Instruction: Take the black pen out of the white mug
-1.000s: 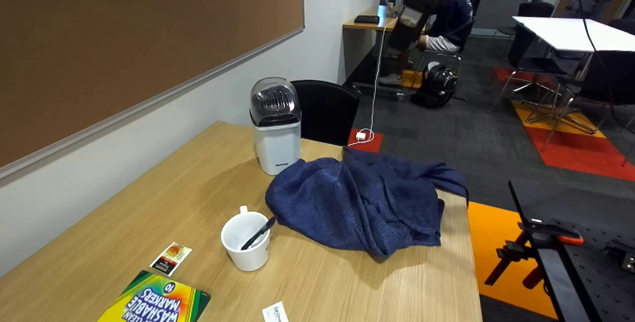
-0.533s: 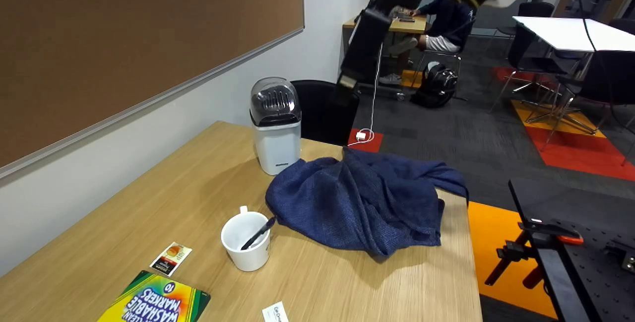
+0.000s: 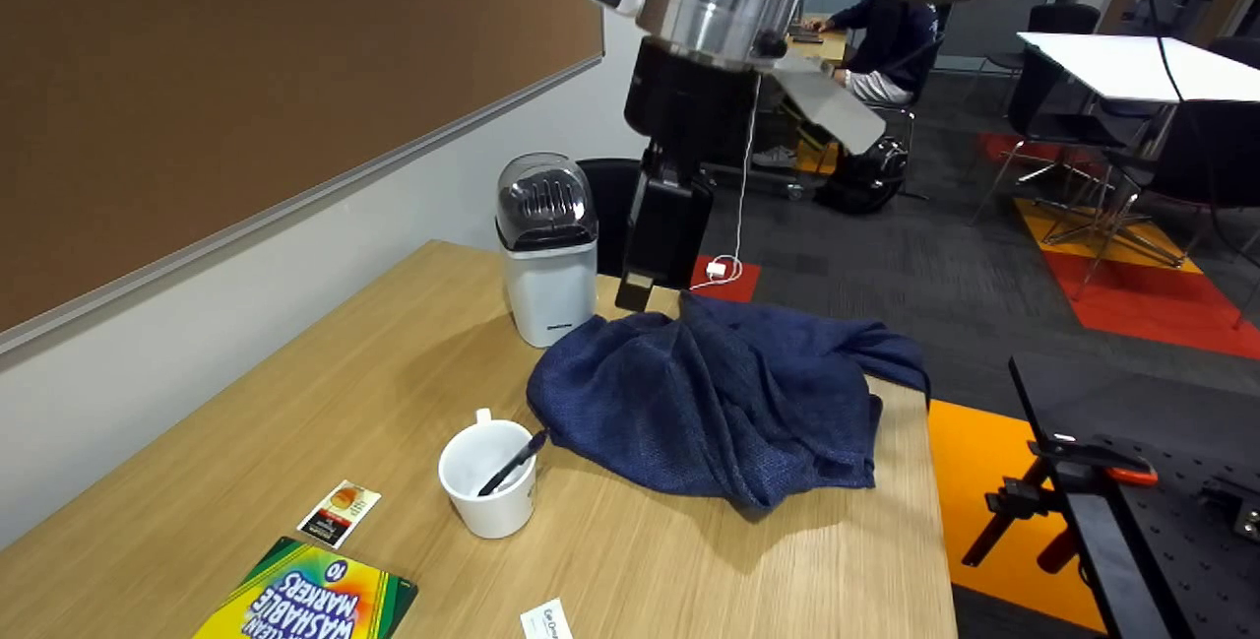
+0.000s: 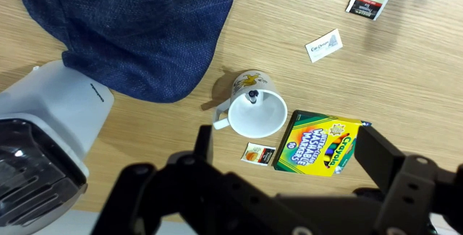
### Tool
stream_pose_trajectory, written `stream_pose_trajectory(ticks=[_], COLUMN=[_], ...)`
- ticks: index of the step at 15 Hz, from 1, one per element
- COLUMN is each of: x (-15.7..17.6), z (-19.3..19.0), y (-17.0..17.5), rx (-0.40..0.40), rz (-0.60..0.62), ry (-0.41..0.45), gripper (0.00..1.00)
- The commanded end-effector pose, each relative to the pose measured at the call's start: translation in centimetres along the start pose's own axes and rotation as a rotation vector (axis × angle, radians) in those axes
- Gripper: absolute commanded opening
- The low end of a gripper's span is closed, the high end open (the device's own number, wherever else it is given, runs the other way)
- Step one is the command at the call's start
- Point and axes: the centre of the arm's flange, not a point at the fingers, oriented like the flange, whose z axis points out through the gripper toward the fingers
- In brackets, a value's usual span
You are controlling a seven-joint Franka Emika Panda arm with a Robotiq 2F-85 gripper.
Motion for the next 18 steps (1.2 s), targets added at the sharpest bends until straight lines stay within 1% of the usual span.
stream_pose_trajectory(ticks=[1, 6, 7, 10, 14, 16, 18], x=[2.1, 2.7, 1.4, 1.7, 1.9, 2.2, 2.8], z=[3.3, 7.4, 6.5, 7.9, 7.7, 8.7, 10.1], y=[0.9, 1.0, 0.5, 0.7, 0.7, 1.1, 0.8], rx=[0.014, 0.018, 0.018, 0.020, 0.018, 0.028, 0.002], rz=[-0.026, -0.023, -0.017, -0.018, -0.018, -0.020, -0.031], ry=[-0.026, -0.084, -0.072, -0.086, -0.081, -0.041, -0.013], gripper=[1.00, 1.00, 1.00, 1.00, 1.00, 1.00, 1.00])
